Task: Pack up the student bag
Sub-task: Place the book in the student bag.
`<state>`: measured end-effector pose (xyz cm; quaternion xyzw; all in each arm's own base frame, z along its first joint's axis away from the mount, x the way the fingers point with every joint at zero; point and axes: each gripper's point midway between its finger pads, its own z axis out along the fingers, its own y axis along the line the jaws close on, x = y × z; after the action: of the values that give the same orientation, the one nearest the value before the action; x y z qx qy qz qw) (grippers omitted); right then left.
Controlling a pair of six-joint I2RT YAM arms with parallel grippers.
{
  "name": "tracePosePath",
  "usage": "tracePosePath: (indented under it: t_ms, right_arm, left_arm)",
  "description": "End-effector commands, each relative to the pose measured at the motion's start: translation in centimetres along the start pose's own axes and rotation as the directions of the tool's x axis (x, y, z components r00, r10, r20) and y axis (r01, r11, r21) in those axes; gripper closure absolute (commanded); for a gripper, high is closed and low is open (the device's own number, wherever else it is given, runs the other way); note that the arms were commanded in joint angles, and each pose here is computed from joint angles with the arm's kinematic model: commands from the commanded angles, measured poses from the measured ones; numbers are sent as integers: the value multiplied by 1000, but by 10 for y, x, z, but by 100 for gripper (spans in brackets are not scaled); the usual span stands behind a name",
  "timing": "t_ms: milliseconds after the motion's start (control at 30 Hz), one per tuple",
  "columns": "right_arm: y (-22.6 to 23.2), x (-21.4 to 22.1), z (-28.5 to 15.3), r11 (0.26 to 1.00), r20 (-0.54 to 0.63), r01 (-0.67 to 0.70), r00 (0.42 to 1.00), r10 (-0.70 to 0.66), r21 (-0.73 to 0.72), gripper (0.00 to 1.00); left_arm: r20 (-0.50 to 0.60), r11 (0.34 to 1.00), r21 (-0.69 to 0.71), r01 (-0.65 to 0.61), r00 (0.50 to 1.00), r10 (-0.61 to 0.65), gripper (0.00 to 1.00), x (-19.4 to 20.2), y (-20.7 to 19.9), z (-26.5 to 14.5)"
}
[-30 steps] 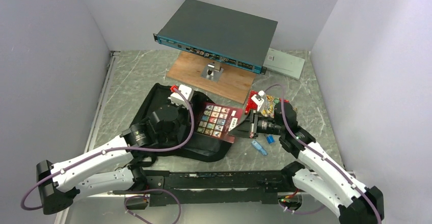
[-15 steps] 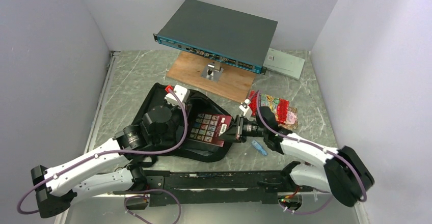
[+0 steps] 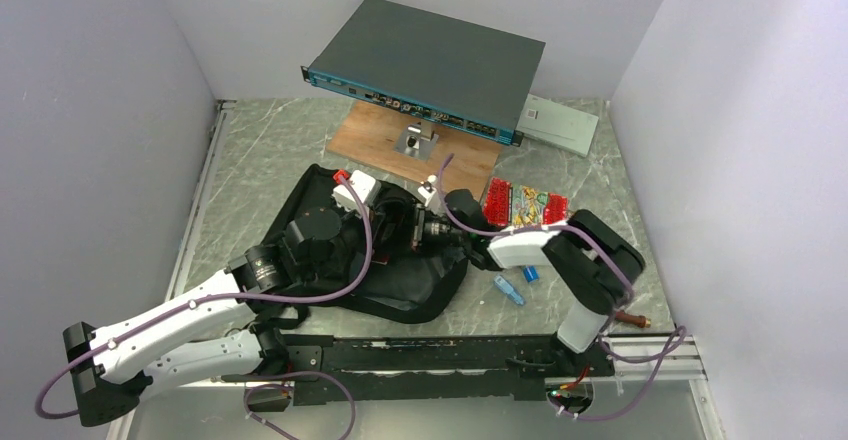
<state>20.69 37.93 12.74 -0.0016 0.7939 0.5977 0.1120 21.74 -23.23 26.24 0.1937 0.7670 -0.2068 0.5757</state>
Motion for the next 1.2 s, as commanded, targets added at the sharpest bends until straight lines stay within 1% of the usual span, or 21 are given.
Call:
tracePosePath:
  t_ms: [0,33,100,133,200,267,367,400,467,500,600,667,767,867,967,1033,1167]
  right_arm:
    - [30,-24,28,989,75,79,995,-70,-122,100]
    - [24,-27,33,991,88,76,994,-66,-110,100]
    - [7,-29,44,994,82,81,994,-75,-69,93]
    - [-2,-31,46,996,85,81,993,-76,-49,88]
    - [-14,-32,46,996,104,82,991,-79,-22,74]
    - [-21,-30,43,997,103,81,991,-80,-6,63]
    - [-33,-28,36,997,130,73,989,-76,29,49]
    - [-35,-28,34,997,141,70,987,-74,37,47]
    - [-40,-29,32,997,154,67,985,-74,50,45]
    - [-42,-30,32,996,157,65,985,-73,56,46]
    - [-43,-31,36,998,157,55,986,-61,42,58]
    - [-39,-30,39,999,155,49,987,-51,18,72]
    - [-25,-22,44,998,144,56,988,-52,-22,100]
    - [-13,-11,50,997,120,54,992,-47,-56,100]
    - [-11,0,59,997,95,24,995,-17,-69,100]
    - [-12,0,62,996,103,8,995,1,-85,100]
    - [-15,0,69,996,78,6,997,0,-84,100]
  left_arm:
    - [118,997,47,61,991,-66,100,-44,-10,-7]
    - [115,997,44,60,991,-64,100,-42,-9,-7]
    - [115,997,32,64,991,-67,100,-39,-7,-6]
    - [114,997,26,71,991,-73,100,-37,-6,-5]
    - [109,996,18,84,990,-86,100,-33,-4,-6]
    - [109,996,11,93,990,-94,100,-30,-2,-7]
    - [106,995,5,102,989,-102,100,-25,0,-7]
    - [108,995,4,104,989,-104,100,-24,0,-7]
    - [102,994,3,108,989,-108,100,-22,0,-6]
    - [99,994,4,110,989,-110,100,-21,0,-6]
    - [98,994,7,107,989,-107,100,-21,-1,-5]
    - [96,995,6,103,990,-103,100,-21,-1,-5]
    - [95,995,4,100,990,-100,100,-20,-1,-4]
    - [92,995,4,97,991,-97,100,-18,-1,-2]
    - [92,996,2,92,992,-92,100,-17,-1,-1]
    - [84,996,-9,87,993,-86,100,-15,1,0]
    - [77,997,-32,74,995,-71,100,-14,5,-1]
